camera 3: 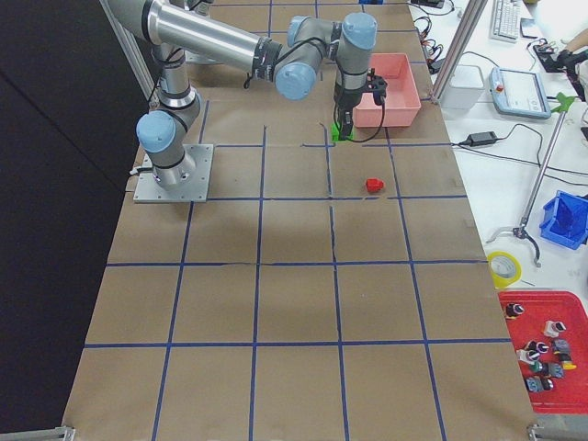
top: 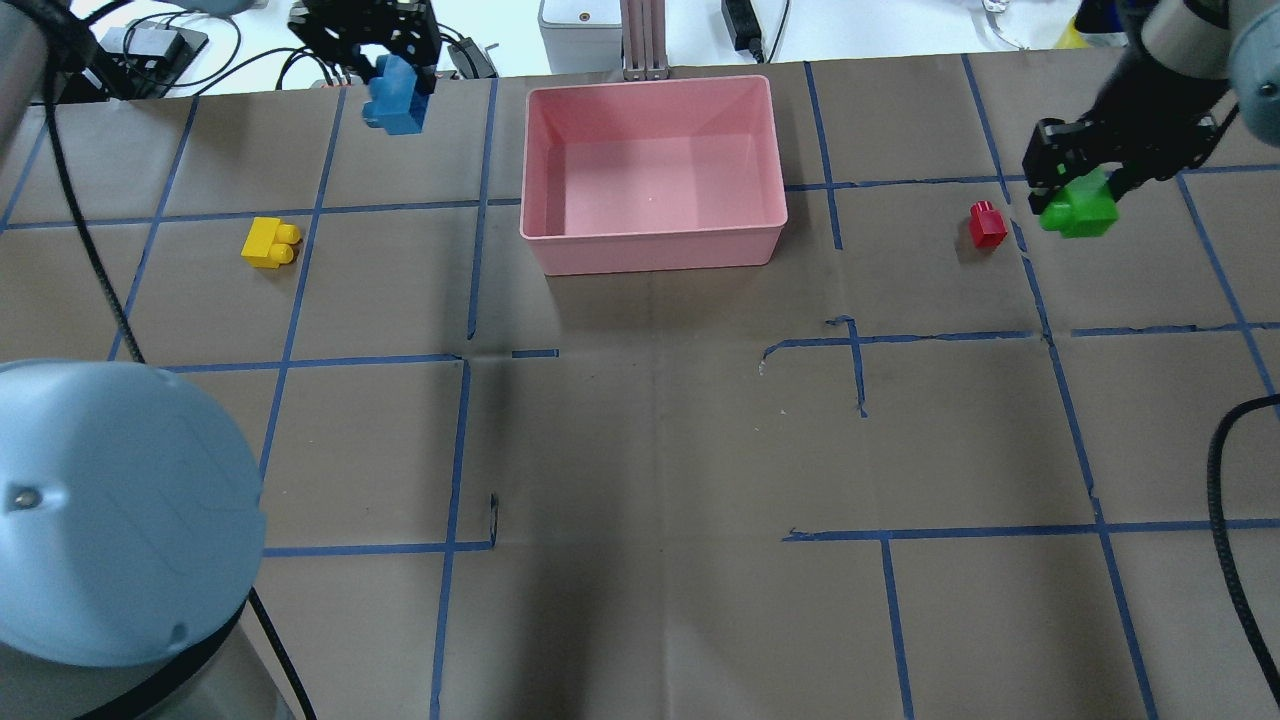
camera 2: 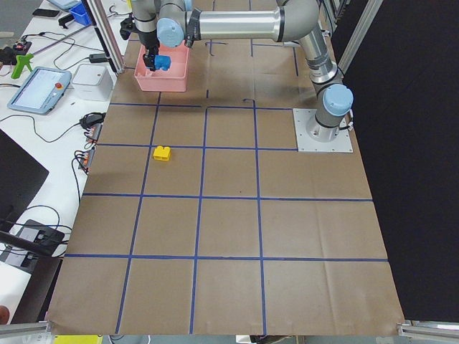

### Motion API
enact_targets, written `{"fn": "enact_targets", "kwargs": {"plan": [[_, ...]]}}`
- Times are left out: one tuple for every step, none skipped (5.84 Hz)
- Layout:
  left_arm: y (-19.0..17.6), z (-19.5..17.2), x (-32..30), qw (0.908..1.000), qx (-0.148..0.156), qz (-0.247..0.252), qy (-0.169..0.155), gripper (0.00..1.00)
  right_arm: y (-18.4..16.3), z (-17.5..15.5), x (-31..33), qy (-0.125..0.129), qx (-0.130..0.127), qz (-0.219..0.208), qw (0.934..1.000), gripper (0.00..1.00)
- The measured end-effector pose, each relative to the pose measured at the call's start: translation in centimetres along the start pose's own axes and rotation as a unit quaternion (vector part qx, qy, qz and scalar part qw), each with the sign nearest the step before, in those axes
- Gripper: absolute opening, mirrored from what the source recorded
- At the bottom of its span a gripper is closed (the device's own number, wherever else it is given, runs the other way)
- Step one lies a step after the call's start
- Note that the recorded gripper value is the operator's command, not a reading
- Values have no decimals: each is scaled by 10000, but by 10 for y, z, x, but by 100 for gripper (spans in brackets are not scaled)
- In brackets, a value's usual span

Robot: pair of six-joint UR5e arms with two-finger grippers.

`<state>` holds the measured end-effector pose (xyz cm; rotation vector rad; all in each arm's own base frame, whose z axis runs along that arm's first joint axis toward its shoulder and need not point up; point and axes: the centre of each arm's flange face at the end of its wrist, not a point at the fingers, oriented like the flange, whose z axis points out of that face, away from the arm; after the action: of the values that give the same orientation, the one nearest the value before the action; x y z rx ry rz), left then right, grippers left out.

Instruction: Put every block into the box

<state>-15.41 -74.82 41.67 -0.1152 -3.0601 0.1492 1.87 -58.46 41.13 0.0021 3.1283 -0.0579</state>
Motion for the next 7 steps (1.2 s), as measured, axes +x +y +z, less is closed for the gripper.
{"fn": "enact_targets", "kwargs": {"plan": [[-16,31,47,9997,-50,-219,67,16,-26,11,-52,-206,282,-10,9994,3],[-27,70,78,9993,-130,-345,116,22,-56,24,-96,-427,472,-85,9979,3],[-32,101,90,9990,-188,-395,129,76,-85,40,-134,-693,532,-149,9961,4],[-33,115,94,9987,-235,-425,136,96,-105,56,-170,-1002,504,-131,9936,6],[-33,118,95,9984,-243,-476,163,98,-111,64,-198,-1400,424,14,9892,8],[-33,111,96,9981,-204,-535,240,99,-111,65,-215,-1869,317,205,9817,81],[-32,90,92,9978,-100,-573,312,99,-111,67,-224,-2164,239,293,9756,100]]}}
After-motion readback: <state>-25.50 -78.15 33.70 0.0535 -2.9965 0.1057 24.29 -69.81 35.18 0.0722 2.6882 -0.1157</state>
